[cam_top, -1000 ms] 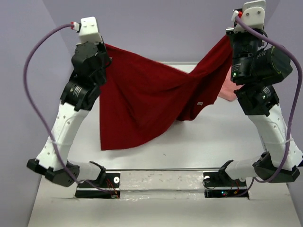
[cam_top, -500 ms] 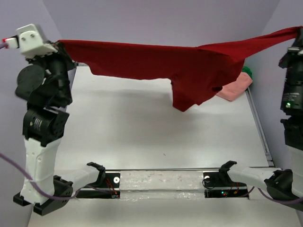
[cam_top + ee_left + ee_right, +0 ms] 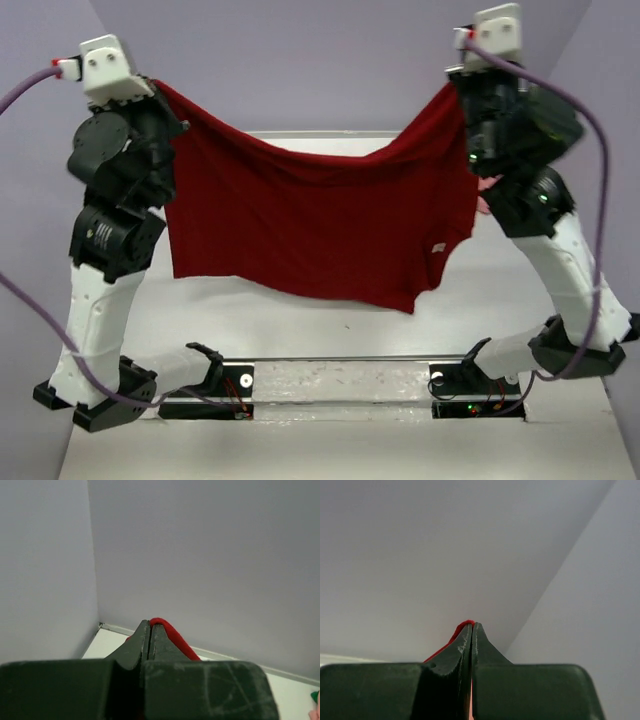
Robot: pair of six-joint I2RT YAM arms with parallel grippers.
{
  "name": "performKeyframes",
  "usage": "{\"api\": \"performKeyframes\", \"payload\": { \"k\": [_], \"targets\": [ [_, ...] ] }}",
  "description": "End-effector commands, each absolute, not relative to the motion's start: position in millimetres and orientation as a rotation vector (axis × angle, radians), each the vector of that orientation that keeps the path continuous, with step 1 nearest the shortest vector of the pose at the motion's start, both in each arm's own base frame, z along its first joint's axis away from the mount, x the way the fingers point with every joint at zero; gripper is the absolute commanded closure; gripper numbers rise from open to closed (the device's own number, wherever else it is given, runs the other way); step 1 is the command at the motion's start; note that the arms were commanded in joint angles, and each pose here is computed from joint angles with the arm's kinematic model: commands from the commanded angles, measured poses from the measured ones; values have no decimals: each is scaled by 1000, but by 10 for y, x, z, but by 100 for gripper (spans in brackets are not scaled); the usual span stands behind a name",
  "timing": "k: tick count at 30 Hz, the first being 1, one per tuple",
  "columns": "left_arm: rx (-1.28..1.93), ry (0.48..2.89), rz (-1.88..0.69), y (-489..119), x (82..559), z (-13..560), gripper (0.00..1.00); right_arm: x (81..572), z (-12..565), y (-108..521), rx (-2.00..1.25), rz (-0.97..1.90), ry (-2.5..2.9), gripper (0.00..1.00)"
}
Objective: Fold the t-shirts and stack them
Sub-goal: Flatten the tshirt out
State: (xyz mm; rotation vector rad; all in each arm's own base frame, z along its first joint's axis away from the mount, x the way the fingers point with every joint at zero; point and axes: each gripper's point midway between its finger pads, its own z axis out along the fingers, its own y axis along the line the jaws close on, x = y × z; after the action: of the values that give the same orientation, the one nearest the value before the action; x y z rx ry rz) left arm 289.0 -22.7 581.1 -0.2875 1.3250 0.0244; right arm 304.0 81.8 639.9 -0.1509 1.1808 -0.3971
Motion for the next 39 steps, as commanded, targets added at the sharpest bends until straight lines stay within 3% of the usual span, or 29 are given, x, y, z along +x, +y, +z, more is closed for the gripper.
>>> {"api": "performKeyframes", "payload": {
  "k": [1, 7, 12, 18, 28, 32, 33, 39],
  "targets": [
    [-246, 1357, 28, -475, 3380, 5687, 100, 3383, 6275, 1251, -242, -313, 1195, 100],
    [-274, 1378, 93, -254, 3766, 5602, 100, 3820, 6140, 813, -181, -410, 1247, 100],
    [-325, 1336, 141, 76, 3639, 5668, 100, 3683, 6097, 164, -79, -475, 1253, 100],
    [-337, 1296, 108, 119, 3351, 5765, 100, 3325, 6194, -64, -28, -503, 1230, 100],
    [-313, 1282, 17, -132, 2827, 5935, 100, 2880, 6451, 270, -41, -448, 1205, 100],
    [-301, 1277, -56, -179, 2567, 6040, 100, 2437, 6640, 237, -27, -539, 1191, 100],
    [-299, 1270, -80, -184, 2493, 6065, 100, 2295, 6766, 321, 19, -450, 1146, 100],
    [-301, 1301, -106, -253, 2505, 5936, 100, 2156, 6718, 594, -62, -520, 1133, 100]
  ]
}}
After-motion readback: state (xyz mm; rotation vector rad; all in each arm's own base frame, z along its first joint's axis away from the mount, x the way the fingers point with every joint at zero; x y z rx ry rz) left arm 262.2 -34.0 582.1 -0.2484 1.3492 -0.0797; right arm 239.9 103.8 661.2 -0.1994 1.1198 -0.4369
